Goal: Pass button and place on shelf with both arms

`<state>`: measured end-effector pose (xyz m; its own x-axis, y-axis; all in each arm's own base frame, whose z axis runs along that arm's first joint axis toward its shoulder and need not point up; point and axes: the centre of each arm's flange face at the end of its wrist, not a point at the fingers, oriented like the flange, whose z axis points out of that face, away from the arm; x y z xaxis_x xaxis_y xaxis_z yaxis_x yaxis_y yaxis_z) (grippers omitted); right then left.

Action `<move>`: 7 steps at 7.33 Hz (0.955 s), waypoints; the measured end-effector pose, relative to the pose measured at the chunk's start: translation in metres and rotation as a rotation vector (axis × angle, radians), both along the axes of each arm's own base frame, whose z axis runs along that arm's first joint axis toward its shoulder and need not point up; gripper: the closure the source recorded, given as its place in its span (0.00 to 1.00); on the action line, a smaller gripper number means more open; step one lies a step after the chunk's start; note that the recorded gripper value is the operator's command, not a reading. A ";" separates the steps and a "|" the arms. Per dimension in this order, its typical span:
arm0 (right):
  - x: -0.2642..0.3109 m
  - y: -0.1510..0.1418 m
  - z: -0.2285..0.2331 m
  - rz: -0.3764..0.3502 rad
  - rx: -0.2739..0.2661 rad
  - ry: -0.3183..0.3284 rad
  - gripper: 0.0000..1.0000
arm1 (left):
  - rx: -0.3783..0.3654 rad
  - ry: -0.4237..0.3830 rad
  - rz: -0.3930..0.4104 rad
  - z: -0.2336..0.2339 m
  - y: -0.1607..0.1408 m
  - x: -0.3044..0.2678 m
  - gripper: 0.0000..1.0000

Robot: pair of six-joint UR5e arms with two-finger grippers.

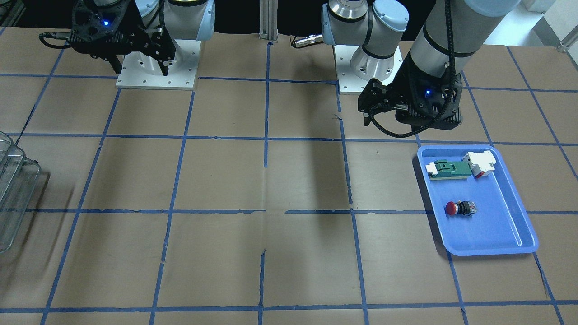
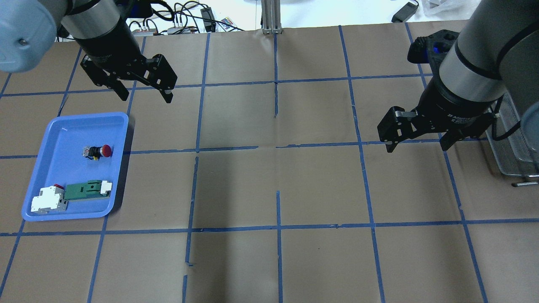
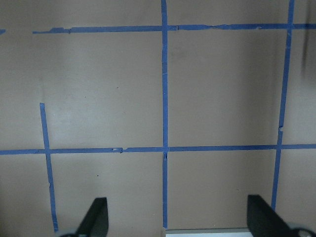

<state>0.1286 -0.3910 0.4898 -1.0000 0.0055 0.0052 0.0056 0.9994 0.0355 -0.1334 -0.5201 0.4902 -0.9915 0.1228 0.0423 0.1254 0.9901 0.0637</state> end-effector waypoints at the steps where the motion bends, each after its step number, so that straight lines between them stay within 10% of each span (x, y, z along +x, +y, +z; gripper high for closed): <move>1: 0.000 0.000 0.000 0.000 0.000 0.000 0.00 | 0.003 0.005 0.002 0.001 0.001 0.001 0.00; 7: 0.000 0.000 0.000 -0.003 -0.001 0.004 0.00 | 0.016 0.055 -0.343 -0.043 -0.013 0.165 0.00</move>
<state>0.1282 -0.3907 0.4902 -0.9999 0.0083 0.0089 0.0086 0.9994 0.0345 0.0317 -0.5335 0.4471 -0.8889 0.4472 0.0991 0.4541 0.8887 0.0633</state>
